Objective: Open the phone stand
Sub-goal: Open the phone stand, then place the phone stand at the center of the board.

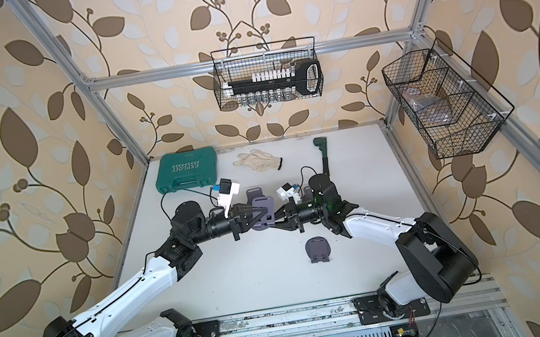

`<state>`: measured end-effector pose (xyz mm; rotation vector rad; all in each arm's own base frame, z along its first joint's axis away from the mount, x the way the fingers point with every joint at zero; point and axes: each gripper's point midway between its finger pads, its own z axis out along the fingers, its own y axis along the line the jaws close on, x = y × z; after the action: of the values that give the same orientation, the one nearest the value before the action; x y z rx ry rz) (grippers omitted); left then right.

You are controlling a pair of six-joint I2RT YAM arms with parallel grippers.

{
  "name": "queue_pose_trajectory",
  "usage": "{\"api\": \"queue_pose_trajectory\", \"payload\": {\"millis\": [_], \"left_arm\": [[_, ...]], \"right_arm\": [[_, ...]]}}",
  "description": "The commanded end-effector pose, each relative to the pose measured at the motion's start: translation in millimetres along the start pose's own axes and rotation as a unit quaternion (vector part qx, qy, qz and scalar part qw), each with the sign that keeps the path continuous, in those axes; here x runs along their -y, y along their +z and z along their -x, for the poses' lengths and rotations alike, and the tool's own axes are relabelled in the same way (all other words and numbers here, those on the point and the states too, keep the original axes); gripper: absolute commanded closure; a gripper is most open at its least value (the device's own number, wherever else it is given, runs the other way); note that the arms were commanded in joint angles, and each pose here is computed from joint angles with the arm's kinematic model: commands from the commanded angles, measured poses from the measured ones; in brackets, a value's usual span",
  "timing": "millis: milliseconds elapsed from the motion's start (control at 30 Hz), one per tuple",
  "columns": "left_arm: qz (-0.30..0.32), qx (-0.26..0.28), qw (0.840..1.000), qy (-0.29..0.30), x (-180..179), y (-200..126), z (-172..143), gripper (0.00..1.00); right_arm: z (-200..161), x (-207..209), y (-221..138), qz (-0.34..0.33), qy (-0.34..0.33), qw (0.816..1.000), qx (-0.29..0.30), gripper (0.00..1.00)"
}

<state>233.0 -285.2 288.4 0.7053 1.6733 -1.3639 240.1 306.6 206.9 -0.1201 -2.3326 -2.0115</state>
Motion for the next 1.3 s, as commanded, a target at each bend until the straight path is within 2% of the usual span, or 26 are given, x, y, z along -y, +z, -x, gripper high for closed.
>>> {"api": "queue_pose_trajectory", "payload": {"millis": [0,267,400,533,667,900,1100,1267], "left_arm": [[0.017,0.058,0.992,0.112,3,-1,42,1.0],[0.035,0.055,0.994,0.086,-19,2,23,1.0],[0.009,0.025,0.998,0.051,-19,10,11,1.0],[0.001,0.003,1.0,0.019,-20,12,-1,1.0],[-0.002,-0.017,1.0,0.002,-20,11,-11,1.0],[0.032,-0.027,0.999,-0.016,-29,2,-27,1.0],[0.033,-0.05,0.998,-0.035,-39,-1,-59,1.0],[0.03,-0.088,0.995,-0.045,-54,2,-96,1.0]], "right_arm": [[-25,0,1,0.0,0.031,0.999,-0.041,1.0],[-26,-7,0,-0.001,0.025,0.999,-0.044,1.0],[-22,-4,-3,-0.029,0.012,0.999,-0.044,1.0],[-10,-7,-27,-0.108,-0.054,0.993,-0.008,1.0],[12,-23,-46,-0.11,-0.079,0.99,0.032,1.0],[29,-19,-74,-0.11,-0.065,0.989,0.077,0.66],[27,13,-92,-0.151,-0.054,0.982,0.098,0.65],[32,28,-118,-0.241,-0.093,0.954,0.15,0.65]]}}
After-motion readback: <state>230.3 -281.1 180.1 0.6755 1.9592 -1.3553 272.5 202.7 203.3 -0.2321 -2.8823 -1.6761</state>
